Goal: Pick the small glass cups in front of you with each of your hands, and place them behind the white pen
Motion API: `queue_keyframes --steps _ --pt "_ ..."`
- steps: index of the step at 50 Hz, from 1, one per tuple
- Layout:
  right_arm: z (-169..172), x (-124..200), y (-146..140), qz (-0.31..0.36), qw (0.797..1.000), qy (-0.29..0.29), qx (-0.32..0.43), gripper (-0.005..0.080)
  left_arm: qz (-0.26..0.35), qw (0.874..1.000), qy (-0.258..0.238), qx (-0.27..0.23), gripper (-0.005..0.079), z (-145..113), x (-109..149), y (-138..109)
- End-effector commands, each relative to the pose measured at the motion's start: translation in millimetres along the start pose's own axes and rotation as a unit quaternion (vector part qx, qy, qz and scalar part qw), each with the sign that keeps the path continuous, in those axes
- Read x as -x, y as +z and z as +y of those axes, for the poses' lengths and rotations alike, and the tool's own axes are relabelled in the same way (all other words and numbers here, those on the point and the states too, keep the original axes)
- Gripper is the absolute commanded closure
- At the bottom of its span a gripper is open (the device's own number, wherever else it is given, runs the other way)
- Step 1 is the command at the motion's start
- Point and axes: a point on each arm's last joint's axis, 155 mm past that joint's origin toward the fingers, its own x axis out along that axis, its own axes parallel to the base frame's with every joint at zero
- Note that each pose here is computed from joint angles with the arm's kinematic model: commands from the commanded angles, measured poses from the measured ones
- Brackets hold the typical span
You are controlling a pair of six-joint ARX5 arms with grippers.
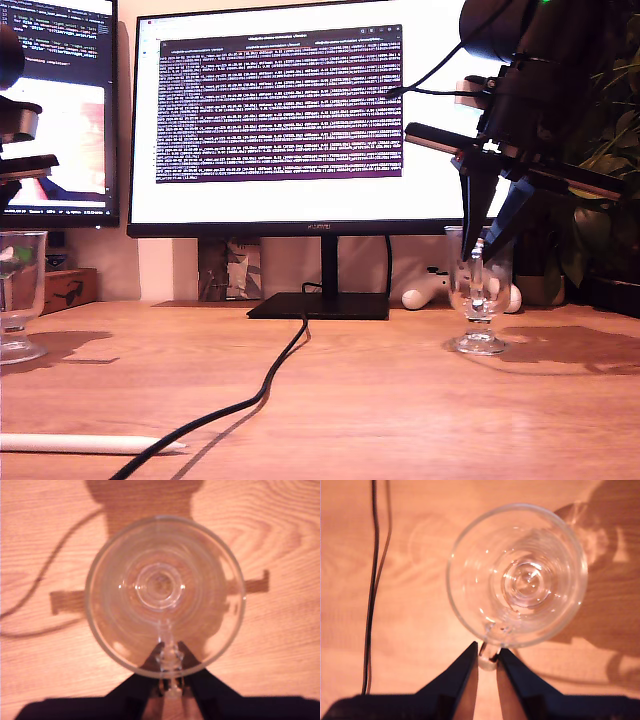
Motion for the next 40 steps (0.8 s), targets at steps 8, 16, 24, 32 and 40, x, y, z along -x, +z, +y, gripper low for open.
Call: queue_keyframes --steps 8,16,24,32,40 --pt "38 29 9 -0.018 0.996 0.052 0.064 0.0764 -0.049 0.999 -0.014 -0.012 0.0764 -7 34 5" --pt "57 31 2 -0.014 0.992 0.07 0.103 0.0764 -0.066 0.997 -0.024 -0.028 0.0764 -18 46 6" --pt "81 33 -12 0.001 0.983 0.11 0.146 0.0765 -0.066 0.995 -0.043 -0.062 0.0764 -37 46 0" --pt "106 36 -24 0.007 0.968 0.152 0.2 0.0764 -0.093 0.988 -0.055 -0.114 0.0764 -60 46 -8" --pt "137 44 -42 0.007 0.934 0.212 0.288 0.0764 -0.118 0.979 -0.062 -0.152 0.0764 -71 56 -17"
